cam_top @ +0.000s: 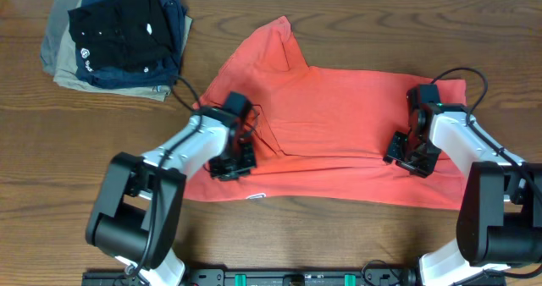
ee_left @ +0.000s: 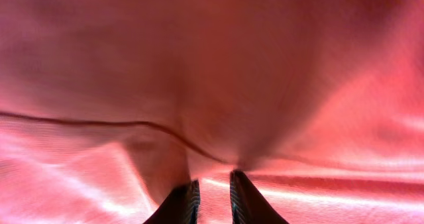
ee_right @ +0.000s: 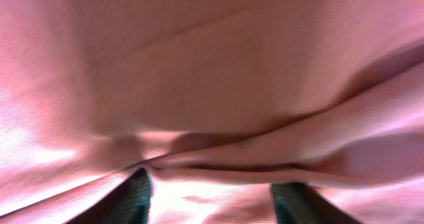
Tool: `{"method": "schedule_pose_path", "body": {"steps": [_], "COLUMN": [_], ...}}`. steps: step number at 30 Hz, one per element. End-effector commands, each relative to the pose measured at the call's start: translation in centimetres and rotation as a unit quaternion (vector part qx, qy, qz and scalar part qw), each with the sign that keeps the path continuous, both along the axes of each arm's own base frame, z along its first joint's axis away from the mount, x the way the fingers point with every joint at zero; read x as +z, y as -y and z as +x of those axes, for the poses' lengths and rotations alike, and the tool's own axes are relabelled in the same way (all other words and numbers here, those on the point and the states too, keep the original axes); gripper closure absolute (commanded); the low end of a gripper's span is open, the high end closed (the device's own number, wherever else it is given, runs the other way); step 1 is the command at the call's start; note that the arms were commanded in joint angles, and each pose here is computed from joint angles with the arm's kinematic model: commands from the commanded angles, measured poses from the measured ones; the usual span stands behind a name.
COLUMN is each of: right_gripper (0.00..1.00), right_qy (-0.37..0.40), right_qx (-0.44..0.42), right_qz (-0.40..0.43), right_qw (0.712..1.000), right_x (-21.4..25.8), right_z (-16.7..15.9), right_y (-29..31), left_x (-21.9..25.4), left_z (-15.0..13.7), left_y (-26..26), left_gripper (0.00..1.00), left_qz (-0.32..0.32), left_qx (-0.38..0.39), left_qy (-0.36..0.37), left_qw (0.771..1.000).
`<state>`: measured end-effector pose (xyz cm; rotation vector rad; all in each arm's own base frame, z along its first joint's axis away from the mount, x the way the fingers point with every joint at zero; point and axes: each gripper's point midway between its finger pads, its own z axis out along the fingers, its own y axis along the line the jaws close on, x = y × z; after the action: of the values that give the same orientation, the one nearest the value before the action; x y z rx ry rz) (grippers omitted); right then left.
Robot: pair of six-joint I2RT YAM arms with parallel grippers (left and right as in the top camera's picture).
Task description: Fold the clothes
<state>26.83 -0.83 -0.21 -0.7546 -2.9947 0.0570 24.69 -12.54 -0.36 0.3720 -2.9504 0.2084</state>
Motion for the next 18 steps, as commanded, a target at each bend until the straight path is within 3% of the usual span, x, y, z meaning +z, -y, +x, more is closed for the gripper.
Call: {"method": "schedule_pose_path", "body": {"steps": [1,8,11,18], "right_gripper": [0.36,0.32,0.18,0.04], "right_qy": [-0.006,-0.016,-0.022,-0.010], "right_qx": [-0.005,-0.013,-0.022,-0.068], "right_qz": [-0.068,-0.083,-0.094,-0.097], "right_qw": [0.998,0.996,0.995,0.993], "right_x": [0.1,0.3,0.8,3.7], "right_z": [0.0,-0.4,-0.6,1.0], "right_y": [3.0,4.0,4.9,7.6], "left_x": [-1.2,-0.9,-0.7,1.0], "left_z": [0.1,-0.2,-0.1,0.5], "left_y": [-6.7,-10.2,-10.8,-12.4], "left_gripper": [0.80,0.81,0.81,0.81], "left_qz": [0.120,0.130,0.129,0.159], "left_qx": [0.035,0.082,0.093,0.098], "left_qy": [-0.004,-0.026,-0.024,0.007], "left_qw": [0.992,0.988,0.987,0.982]}}
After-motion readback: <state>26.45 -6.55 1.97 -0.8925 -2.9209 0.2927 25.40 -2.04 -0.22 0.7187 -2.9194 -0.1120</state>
